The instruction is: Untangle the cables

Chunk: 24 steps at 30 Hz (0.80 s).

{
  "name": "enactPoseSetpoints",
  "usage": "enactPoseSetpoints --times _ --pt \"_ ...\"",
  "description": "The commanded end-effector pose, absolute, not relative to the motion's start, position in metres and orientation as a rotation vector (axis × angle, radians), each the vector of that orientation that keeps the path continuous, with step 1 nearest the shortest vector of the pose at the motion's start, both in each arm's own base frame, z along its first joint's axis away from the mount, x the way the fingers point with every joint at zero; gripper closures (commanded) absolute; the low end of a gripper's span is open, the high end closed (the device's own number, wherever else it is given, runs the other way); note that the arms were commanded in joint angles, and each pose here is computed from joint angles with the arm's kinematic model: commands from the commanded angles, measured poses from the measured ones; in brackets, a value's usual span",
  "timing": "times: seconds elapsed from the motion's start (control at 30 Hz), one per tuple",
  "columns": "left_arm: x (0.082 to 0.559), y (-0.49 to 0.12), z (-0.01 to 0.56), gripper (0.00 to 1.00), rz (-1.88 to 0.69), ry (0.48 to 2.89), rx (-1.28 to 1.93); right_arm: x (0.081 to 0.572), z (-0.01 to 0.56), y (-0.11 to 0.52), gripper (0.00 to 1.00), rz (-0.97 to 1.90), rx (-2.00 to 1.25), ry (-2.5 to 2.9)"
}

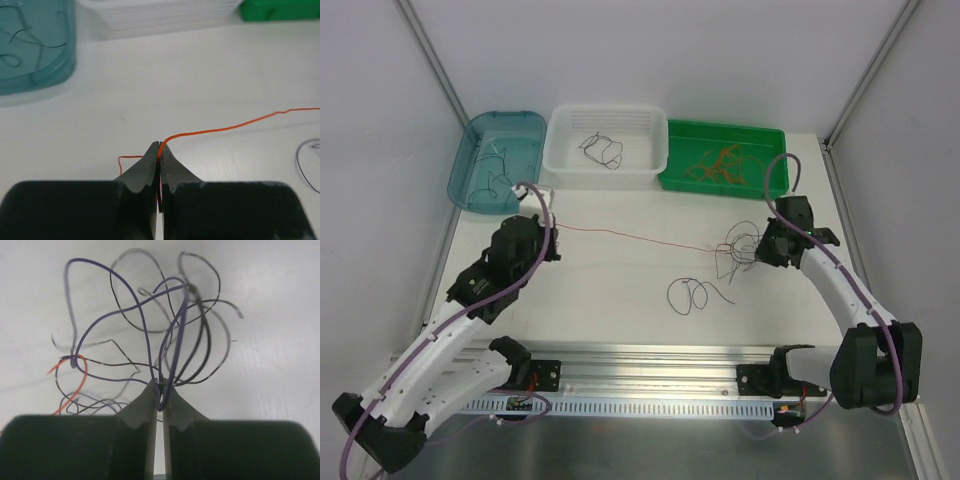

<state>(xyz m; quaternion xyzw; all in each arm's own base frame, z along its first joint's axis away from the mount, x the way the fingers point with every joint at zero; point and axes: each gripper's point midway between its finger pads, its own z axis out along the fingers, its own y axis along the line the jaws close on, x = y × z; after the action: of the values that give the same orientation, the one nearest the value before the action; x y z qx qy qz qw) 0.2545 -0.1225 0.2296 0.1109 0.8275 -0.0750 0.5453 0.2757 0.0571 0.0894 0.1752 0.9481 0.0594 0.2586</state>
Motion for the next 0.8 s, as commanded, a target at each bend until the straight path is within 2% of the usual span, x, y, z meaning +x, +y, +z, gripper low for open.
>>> enactPoseSetpoints --times 0.0,0.17,0.33,0.5,0.63,0.73,0.77 --pt "0.254 -0.048 0.236 1.0 -0.003 1.984 -0.091 0.276 0.127 0.028 0.92 0.111 0.548 2.482" --pt "0.255 -0.008 0.248 1.0 0.062 1.987 -0.304 0.277 0.146 0.027 0.91 0.174 0.567 2.458" --pt "0.256 0.024 0.263 1.0 0.157 1.956 -0.423 0.27 0.139 0.021 0.92 0.131 0.571 2.486" --pt "0.267 -0.015 0.281 1.0 -0.068 1.974 -0.292 0.267 0.137 0.075 0.92 0.392 0.401 2.536" --pt "0.27 -0.055 0.285 1.0 -0.287 1.998 -0.138 0.246 0.133 0.141 0.88 0.517 0.111 2.621" --pt "0.265 -0.085 0.291 1.0 -0.455 1.993 -0.001 0.228 0.135 0.181 0.77 0.588 -0.083 2.634" --pt "0.259 -0.099 0.293 1.0 -0.537 1.988 0.07 0.226 0.139 0.189 0.7 0.601 -0.125 2.626"
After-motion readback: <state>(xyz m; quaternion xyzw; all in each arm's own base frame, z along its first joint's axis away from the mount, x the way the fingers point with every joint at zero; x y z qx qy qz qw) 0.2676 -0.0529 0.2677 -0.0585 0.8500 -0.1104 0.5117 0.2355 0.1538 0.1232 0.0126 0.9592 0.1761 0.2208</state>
